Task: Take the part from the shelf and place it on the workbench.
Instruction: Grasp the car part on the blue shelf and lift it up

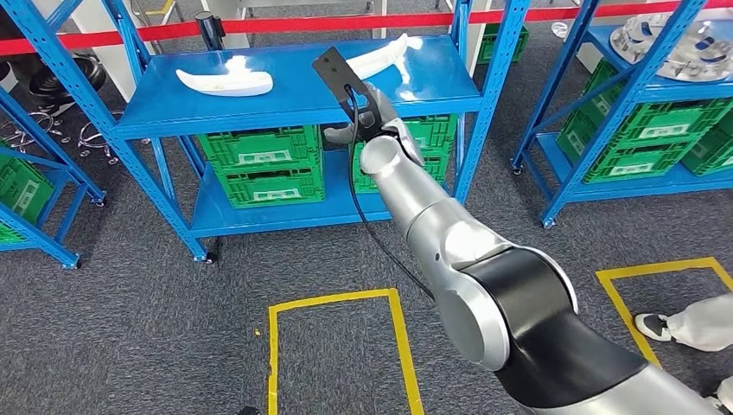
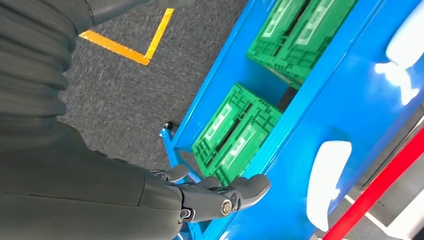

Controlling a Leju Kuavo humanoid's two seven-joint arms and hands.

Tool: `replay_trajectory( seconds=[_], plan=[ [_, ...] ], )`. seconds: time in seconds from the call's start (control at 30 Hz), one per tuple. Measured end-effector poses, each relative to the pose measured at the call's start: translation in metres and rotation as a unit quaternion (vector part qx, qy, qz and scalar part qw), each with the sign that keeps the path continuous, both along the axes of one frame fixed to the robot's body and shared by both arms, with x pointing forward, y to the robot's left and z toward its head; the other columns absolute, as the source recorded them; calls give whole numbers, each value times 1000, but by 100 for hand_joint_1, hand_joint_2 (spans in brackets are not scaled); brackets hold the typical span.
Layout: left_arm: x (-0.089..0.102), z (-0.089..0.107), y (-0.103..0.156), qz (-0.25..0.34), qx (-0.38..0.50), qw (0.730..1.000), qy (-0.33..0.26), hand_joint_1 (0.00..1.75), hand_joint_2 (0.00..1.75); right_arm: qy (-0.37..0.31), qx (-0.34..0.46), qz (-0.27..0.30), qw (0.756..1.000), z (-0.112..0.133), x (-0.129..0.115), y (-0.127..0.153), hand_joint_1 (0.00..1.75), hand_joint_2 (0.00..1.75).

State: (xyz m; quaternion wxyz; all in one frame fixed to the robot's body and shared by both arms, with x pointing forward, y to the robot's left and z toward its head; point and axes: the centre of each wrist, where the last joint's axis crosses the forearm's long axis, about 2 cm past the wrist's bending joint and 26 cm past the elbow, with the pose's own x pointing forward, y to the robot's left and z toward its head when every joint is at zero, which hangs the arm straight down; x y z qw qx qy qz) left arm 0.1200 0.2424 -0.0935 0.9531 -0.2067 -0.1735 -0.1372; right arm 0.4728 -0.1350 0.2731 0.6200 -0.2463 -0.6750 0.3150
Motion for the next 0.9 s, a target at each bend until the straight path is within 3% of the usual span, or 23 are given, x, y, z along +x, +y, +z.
replay_trajectory(
  seconds=[0.43,0.9],
  plan=[
    [1,0,0,3,-19,997,-71,0,0,10,-8,-8,1000,-13,-2,-7,0,175],
    [4,1,-1,-6,-14,998,-68,0,0,12,-13,-16,1000,-16,-2,-11,0,175]
  ],
)
